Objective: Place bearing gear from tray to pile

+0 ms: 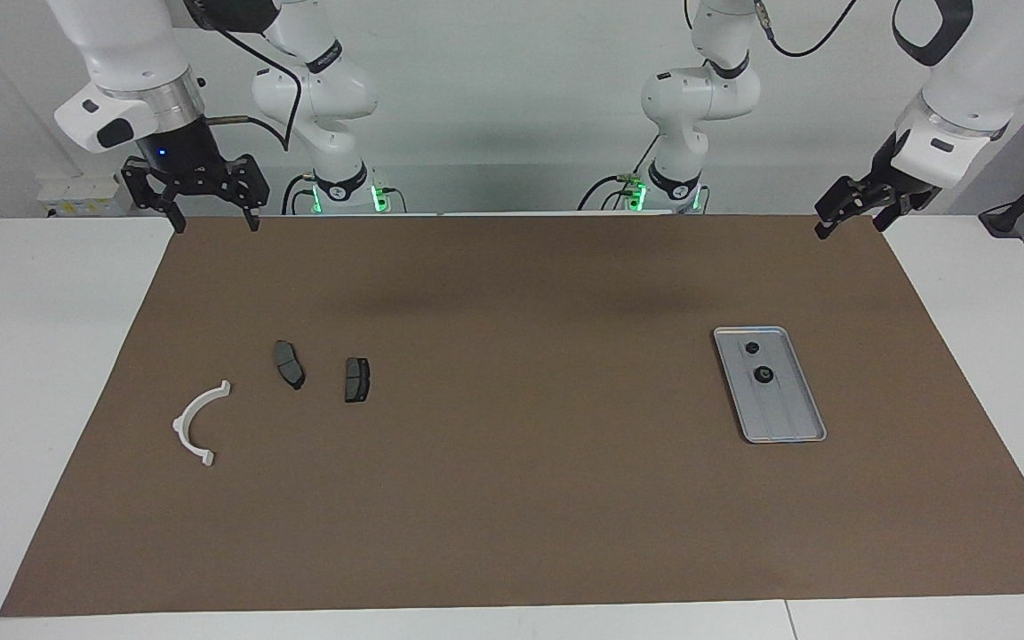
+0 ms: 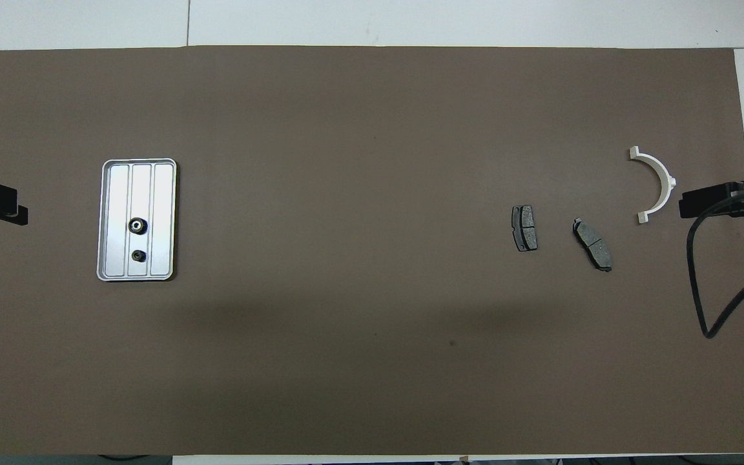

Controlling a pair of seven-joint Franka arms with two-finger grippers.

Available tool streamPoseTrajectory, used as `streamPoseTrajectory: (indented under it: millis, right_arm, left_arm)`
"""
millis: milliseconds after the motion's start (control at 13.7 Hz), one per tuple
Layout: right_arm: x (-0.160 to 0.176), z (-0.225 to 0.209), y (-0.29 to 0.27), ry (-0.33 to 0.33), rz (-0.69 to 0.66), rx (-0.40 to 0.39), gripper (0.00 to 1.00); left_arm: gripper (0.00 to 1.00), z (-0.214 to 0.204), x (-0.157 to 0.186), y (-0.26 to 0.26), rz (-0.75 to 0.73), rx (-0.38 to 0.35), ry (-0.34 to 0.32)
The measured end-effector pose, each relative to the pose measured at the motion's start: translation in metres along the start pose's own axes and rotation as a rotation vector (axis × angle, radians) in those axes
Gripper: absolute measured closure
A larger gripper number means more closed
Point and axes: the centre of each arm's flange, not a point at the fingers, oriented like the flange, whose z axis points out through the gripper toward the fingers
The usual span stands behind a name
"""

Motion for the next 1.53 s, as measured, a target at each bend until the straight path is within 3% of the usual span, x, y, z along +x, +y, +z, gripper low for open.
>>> streamPoseTrajectory:
  millis: [512, 804, 1023, 1243, 1535]
  right_arm:
    - [-0.002, 0.005, 0.004, -0.031, 0.013, 0.016, 0.0]
    - [-0.007, 0.009, 0.003, -0.081, 0.013, 0.02, 0.0]
    - [-0.008, 0.007, 0.002, -0.084, 0.011, 0.02, 0.0]
    - [-0.008, 0.006, 0.002, -0.082, 0.011, 0.02, 0.0]
    - [-0.008, 0.005, 0.002, -0.08, 0.01, 0.02, 0.0]
  left_arm:
    - [0.0, 0.001, 0.001, -0.004, -0.006, -0.001, -0.001]
    - [0.0, 0.005, 0.005, -0.013, -0.036, -0.001, -0.01]
    - [0.0, 0.008, 0.01, -0.005, -0.031, -0.002, 0.029]
    - [0.0, 0.049, 0.026, -0.008, -0.037, -0.004, 0.064]
    - [0.0, 0.151, 0.047, -0.014, -0.054, -0.003, 0.063]
